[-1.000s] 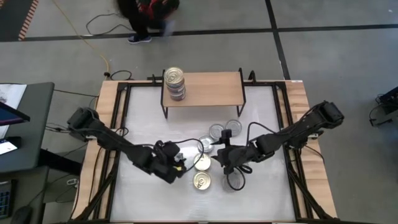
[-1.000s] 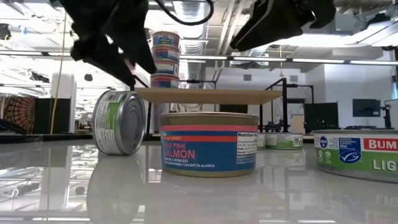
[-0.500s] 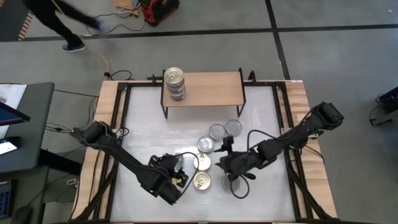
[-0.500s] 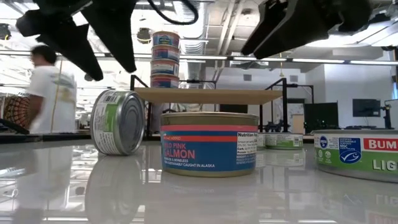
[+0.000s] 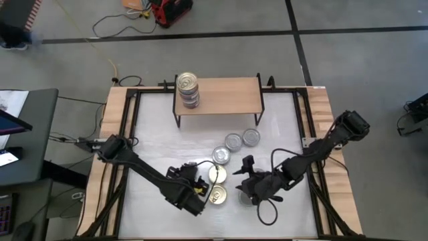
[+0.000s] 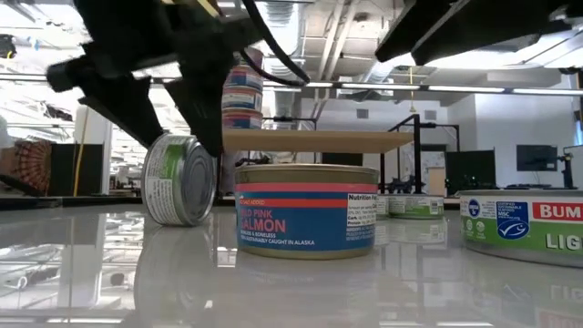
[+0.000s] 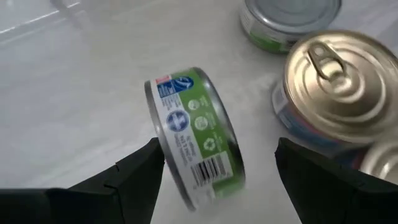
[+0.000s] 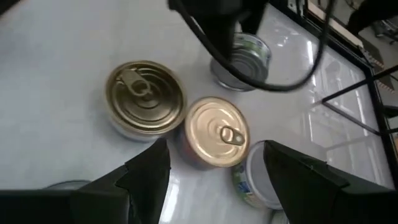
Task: Stack canned seafood by type on shelf
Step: Put the green tuna can on the shelf
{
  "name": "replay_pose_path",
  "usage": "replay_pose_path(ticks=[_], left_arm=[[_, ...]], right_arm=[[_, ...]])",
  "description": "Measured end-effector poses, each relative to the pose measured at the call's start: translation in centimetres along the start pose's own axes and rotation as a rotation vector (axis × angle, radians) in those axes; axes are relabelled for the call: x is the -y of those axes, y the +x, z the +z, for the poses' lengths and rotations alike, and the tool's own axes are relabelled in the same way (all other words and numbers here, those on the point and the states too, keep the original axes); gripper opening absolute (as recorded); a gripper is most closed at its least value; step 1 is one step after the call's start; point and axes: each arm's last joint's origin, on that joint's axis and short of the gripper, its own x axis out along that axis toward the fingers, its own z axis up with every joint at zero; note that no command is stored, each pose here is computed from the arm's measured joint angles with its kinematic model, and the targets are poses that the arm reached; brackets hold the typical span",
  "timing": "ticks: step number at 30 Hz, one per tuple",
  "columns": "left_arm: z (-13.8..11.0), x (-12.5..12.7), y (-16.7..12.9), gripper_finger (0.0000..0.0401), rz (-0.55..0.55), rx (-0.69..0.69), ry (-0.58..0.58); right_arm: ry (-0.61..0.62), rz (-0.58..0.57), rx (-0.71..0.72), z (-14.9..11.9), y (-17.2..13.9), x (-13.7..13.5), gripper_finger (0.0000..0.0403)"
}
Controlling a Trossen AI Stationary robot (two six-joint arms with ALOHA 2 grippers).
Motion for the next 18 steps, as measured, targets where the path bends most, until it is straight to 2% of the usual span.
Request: replay_pose_path(ticks=[3,6,10,14,18], left_arm=[[0.5,0.0,0.4,0.0292,0.015,-0.012,0.025],[0.6,0.0,0.5,0.0270,0.020,-0.031,0.070],[0.3,-0.4,0.9,0.0207,0.045,-0.054,0.137],[-0.2,-1.0,1.5,0.0139,0.070,-0.083,0.214],[-0.3,-1.0,1.7,0.0137,0.062,-0.066,0.334]], right_arm=[[0.005,0.012,-0.016,-0.2,-0.2,-0.4,0.0291],[0.018,0.017,-0.045,-0.5,-0.5,-0.5,0.0291],[0.041,0.016,-0.046,-0.5,-1.5,0.1,0.0291],[0.093,0.002,0.025,0.2,-3.6,1.8,0.0291],[0.142,-0.043,0.106,0.7,-6.3,3.7,0.0291]])
